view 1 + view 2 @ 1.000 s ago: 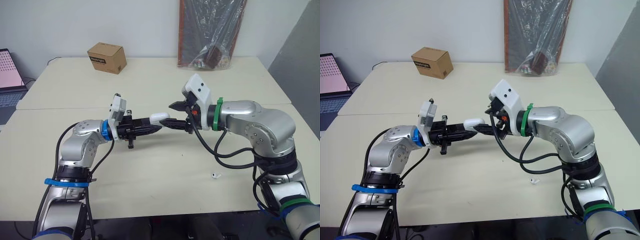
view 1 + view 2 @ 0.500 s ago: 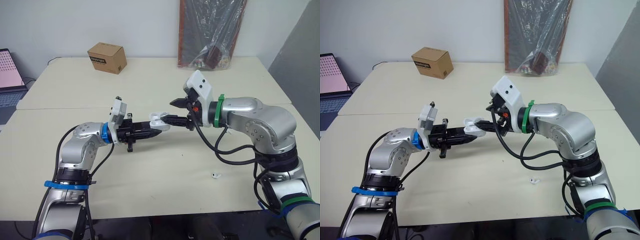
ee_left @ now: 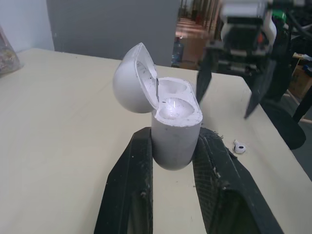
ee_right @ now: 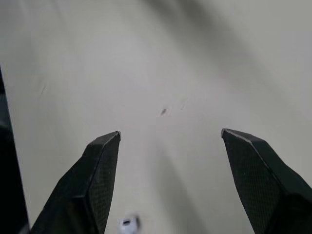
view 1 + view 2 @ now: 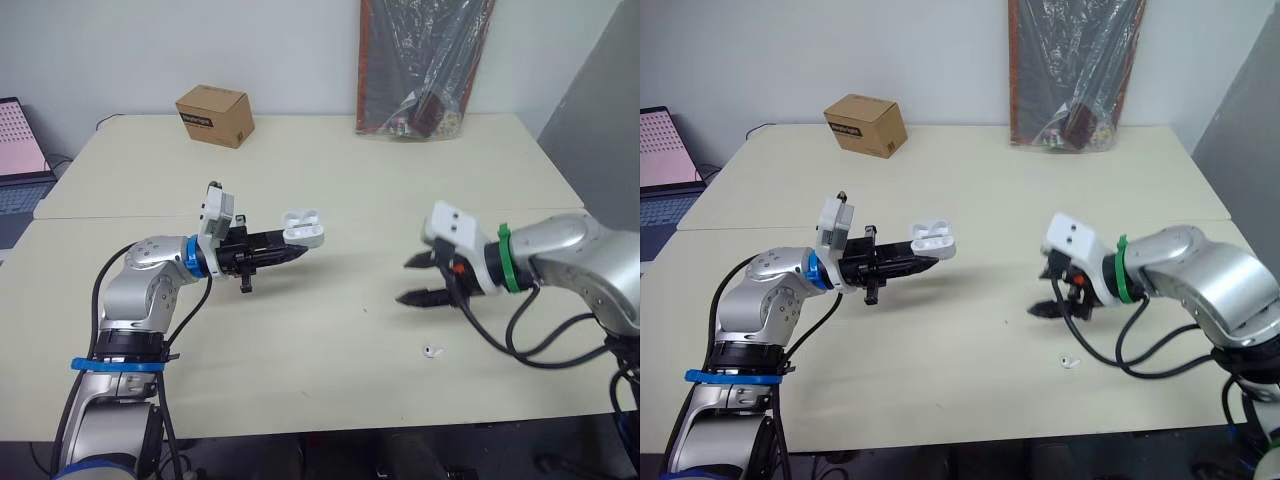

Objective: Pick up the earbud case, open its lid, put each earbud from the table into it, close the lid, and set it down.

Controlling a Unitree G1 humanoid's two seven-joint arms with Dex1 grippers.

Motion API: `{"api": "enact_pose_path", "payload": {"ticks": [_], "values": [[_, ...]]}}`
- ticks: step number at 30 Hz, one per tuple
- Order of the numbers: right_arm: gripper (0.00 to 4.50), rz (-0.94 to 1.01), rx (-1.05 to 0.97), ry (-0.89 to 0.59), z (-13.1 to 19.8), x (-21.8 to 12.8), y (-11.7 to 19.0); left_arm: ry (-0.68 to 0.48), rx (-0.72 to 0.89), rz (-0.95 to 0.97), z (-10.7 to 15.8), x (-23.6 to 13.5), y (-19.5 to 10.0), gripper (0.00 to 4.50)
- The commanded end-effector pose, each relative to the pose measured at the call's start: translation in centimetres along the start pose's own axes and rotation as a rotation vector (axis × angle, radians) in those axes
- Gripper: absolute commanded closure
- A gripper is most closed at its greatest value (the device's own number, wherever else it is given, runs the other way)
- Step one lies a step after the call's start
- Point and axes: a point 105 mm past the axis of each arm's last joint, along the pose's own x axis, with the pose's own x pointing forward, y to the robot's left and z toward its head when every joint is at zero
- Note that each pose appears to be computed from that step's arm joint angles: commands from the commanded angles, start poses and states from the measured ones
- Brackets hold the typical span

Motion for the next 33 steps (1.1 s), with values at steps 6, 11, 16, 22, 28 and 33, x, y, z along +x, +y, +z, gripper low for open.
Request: {"api": "enact_pose_path", "payload": {"ticks": [6,11,16,22,28,33], "values": [[1.06,0.084,-0.080,0.252,-3.2,2.2,3.7,-0.019,0.065,-0.014,1.5,0.2,-0.3,3.74],[1.06,0.079,-0.072,0.294,-4.1,2.6,4.0,-0.013,0.066,-0.013,1.3,0.1,-0.5,3.74],[1.06,0.020,-0.059,0.327,-5.0,3.1,3.0,-0.008,0.065,-0.013,1.3,0.1,-0.6,3.74],[1.06,-0.006,-0.051,0.349,-5.7,3.4,2.5,-0.002,0.066,-0.014,1.2,0.2,-0.5,3.74],[2.36,-0.005,-0.056,0.353,-5.8,3.4,2.7,0.003,0.065,-0.016,1.1,0.2,-0.7,3.74],[2.36,-0.010,-0.074,0.358,-5.7,3.5,2.7,0.004,0.064,-0.016,1.0,0.3,-0.7,3.74]]}}
